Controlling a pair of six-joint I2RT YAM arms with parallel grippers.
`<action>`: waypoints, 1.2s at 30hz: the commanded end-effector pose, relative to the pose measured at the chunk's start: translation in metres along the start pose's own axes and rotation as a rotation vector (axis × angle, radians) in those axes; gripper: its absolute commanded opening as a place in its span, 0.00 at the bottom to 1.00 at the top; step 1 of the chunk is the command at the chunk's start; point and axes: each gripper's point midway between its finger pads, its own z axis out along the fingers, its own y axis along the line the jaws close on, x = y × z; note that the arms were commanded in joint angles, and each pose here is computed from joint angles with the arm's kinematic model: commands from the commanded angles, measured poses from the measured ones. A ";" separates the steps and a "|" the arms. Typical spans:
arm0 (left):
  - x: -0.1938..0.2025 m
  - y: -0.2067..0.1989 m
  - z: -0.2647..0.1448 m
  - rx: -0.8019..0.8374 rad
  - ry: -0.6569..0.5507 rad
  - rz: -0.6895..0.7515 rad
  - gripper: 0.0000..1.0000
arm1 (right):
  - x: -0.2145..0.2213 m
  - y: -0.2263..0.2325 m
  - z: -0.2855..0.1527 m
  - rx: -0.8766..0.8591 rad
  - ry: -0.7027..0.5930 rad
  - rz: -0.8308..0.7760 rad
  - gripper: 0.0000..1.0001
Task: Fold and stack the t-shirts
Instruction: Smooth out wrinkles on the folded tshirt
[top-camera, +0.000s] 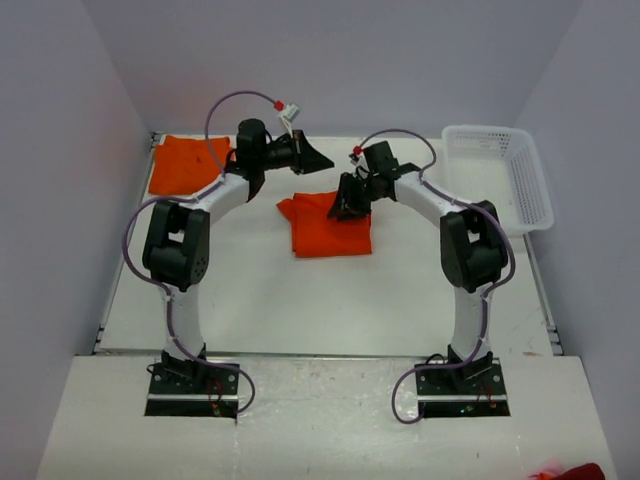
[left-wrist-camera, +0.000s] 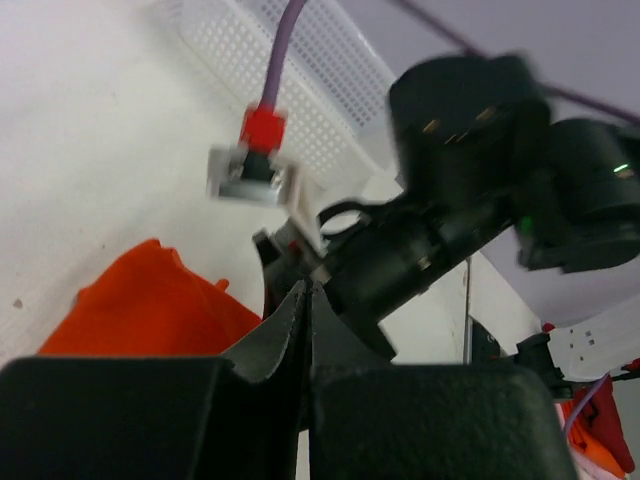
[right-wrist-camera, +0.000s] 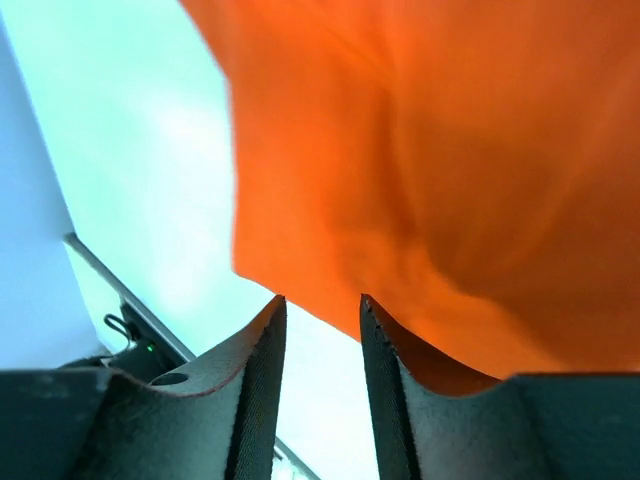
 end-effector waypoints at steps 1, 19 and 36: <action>0.061 0.033 -0.002 -0.104 0.099 -0.105 0.00 | -0.037 0.034 -0.036 0.010 -0.104 -0.108 0.40; 0.152 0.046 0.019 -0.147 0.239 -0.204 0.00 | -0.086 -0.006 0.013 -0.101 0.012 0.172 0.00; 0.235 0.104 -0.049 -0.578 0.383 -0.360 0.00 | -0.081 -0.045 0.022 0.003 0.046 0.341 0.00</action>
